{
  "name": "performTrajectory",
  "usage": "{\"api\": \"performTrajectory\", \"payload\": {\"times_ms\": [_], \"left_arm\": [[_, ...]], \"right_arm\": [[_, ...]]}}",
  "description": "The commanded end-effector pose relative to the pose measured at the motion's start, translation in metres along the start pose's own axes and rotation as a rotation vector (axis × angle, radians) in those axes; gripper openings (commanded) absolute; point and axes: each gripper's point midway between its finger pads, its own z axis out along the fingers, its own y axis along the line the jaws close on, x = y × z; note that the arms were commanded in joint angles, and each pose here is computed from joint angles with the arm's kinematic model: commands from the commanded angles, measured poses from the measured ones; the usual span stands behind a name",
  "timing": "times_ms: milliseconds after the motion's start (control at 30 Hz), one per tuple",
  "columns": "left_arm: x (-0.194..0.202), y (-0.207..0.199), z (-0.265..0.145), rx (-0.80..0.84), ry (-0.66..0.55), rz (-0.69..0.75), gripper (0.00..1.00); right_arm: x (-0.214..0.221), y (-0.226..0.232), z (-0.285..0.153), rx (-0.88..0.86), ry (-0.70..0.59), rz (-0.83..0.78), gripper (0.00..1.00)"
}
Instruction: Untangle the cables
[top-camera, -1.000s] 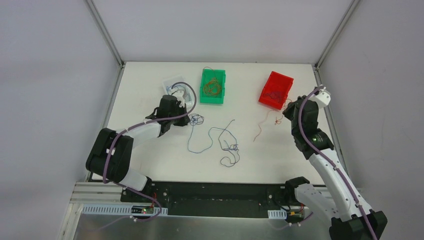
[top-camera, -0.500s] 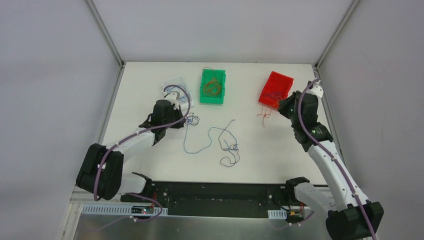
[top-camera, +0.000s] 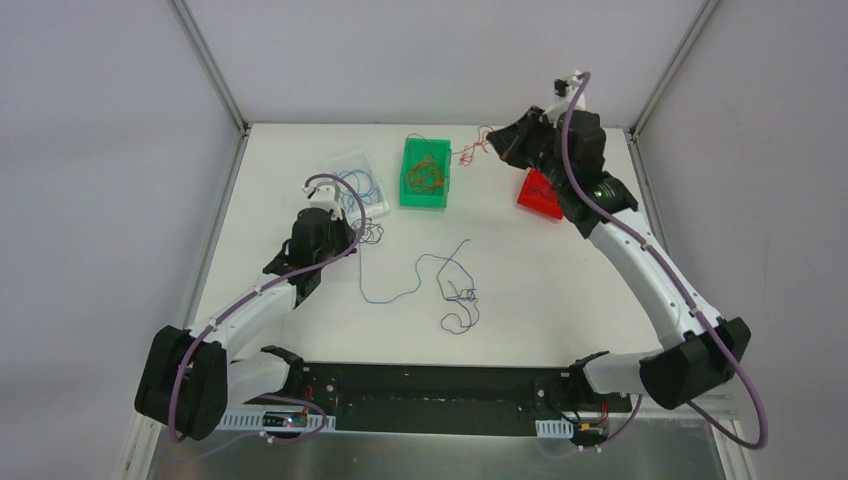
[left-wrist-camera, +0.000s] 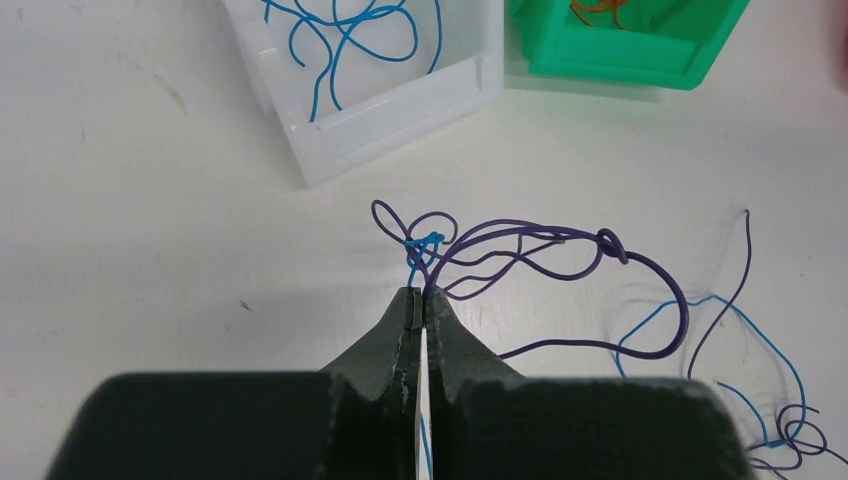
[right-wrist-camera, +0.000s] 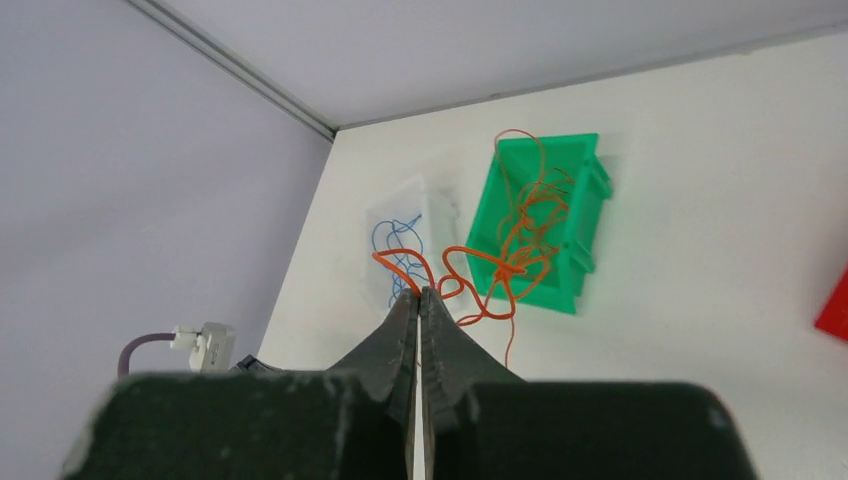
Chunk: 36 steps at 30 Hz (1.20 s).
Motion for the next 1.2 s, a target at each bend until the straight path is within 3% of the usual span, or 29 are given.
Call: {"api": "performTrajectory", "payload": {"times_ms": [0,300,600,767,1033,1167], "left_arm": [[-0.011,0.006,-0.004,-0.039,-0.059,-0.027,0.0],[-0.012,0.006,-0.005,-0.041,-0.066,-0.028,0.0],[-0.011,0.006,-0.004,-0.038,-0.058,-0.027,0.0],[-0.011,0.007,-0.003,-0.046,-0.06,-0.023,0.0],[-0.01,0.006,-0.003,-0.038,-0.058,-0.023,0.0],[-0.01,0.005,-0.002,-0.035,-0.053,-0.02,0.0]], "right_arm": [[-0.017,0.036,0.031,-0.087,-0.016,-0.035,0.0],[0.009,0.029,0.117,-0.01,0.052,-0.105,0.0],[0.049,-0.012,0.192,0.13,0.117,-0.213,0.0],[0.101,-0.028,0.213,0.184,0.224,-0.294,0.0],[0.153,-0.083,0.23,0.364,0.352,-0.317,0.0],[0.181,-0.093,0.229,0.368,0.438,-0.286,0.0]]}}
